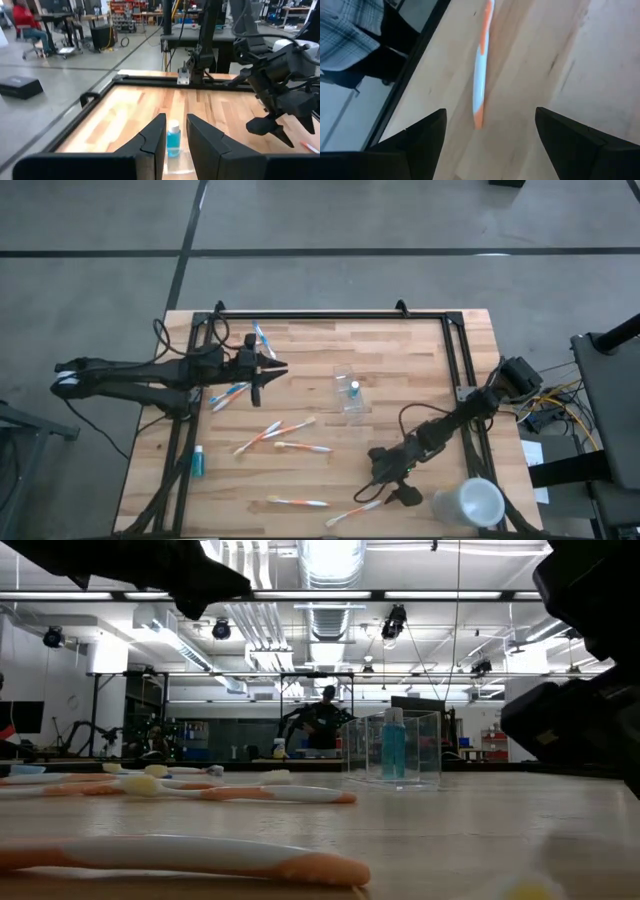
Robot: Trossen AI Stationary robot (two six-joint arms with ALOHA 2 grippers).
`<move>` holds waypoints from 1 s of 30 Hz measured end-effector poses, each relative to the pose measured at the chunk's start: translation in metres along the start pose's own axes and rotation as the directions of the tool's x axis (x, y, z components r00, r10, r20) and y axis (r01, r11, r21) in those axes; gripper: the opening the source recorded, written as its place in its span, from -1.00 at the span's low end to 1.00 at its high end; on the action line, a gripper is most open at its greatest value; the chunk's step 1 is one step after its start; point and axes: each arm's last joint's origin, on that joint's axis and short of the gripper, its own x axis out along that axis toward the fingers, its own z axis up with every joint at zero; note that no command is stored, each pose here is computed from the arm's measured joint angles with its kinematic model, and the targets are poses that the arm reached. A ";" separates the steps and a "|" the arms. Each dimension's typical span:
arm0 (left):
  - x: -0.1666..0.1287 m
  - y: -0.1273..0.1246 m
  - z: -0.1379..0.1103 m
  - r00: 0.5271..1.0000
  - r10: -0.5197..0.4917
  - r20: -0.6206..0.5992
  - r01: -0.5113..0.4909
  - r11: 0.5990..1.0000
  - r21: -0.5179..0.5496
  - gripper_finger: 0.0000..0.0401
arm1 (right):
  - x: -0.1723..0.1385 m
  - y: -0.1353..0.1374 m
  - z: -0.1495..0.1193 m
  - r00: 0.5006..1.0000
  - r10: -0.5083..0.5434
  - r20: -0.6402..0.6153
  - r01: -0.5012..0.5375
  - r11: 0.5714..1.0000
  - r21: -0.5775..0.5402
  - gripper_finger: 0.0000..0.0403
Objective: Pick & Place toothbrushing station
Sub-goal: Put the orange toothbrush into transparent organizer
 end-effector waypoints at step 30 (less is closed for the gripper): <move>0.000 0.000 0.000 0.995 0.000 0.098 0.009 0.996 -0.093 -0.60 | 0.013 0.012 -0.004 0.999 0.024 -0.038 -0.023 1.000 0.008 0.45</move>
